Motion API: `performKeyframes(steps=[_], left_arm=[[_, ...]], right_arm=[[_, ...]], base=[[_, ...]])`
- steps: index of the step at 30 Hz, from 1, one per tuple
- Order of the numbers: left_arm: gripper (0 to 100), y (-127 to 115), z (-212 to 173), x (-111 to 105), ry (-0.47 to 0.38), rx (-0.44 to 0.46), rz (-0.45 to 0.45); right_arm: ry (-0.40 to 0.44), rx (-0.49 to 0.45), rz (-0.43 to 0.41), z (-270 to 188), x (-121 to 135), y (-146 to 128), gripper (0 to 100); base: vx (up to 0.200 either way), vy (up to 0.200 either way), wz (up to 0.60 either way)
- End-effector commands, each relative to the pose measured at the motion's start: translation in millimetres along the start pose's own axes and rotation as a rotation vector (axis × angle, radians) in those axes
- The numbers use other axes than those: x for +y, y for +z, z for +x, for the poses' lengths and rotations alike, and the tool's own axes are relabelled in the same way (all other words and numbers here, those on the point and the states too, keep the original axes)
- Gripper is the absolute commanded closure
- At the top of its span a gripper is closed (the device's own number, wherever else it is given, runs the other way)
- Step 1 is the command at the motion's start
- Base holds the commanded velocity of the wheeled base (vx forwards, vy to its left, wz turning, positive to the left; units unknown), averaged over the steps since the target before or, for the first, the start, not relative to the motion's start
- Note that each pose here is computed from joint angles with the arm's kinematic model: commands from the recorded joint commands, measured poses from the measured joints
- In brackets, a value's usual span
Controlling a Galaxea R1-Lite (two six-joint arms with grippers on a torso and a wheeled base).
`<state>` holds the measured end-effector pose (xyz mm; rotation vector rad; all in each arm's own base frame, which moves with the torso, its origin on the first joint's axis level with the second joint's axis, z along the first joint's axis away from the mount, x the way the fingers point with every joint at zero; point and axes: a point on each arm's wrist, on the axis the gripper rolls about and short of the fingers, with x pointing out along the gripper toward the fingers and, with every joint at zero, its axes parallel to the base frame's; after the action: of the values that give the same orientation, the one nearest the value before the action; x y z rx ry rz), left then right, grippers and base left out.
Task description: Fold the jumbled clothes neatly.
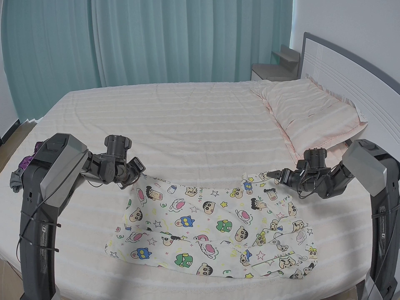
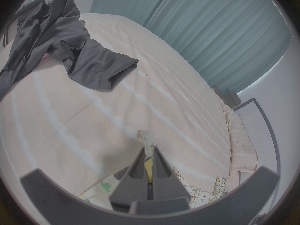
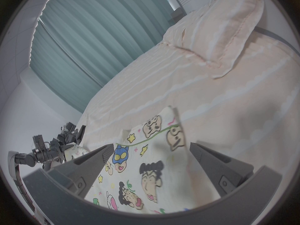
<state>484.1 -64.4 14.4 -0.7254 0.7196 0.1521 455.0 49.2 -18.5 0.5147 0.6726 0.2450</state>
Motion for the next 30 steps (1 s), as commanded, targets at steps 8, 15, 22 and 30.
performKeyframes(steps=[8, 15, 22, 30], left_arm=[[100, -1, -1, -2, -0.003, 0.0, -0.008], [100, 0, -2, -2, -0.004, -0.001, -0.011], [100, 0, -5, -1, 0.0, 0.002, -0.012], [100, -1, -6, -1, 0.001, 0.005, -0.011]], right_arm=[[-0.031, -0.001, -0.024, 30, 6, -12, 0], [-0.056, -0.054, -0.005, 16, -8, 9, 0], [-0.056, -0.057, -0.009, 23, -11, 10, 0], [-0.047, -0.001, -0.032, 54, 0, -14, 0]], base=[[0.0, 0.0, 0.0], [0.0, 0.0, 0.0], [0.0, 0.0, 0.0], [0.0, 0.0, 0.0]])
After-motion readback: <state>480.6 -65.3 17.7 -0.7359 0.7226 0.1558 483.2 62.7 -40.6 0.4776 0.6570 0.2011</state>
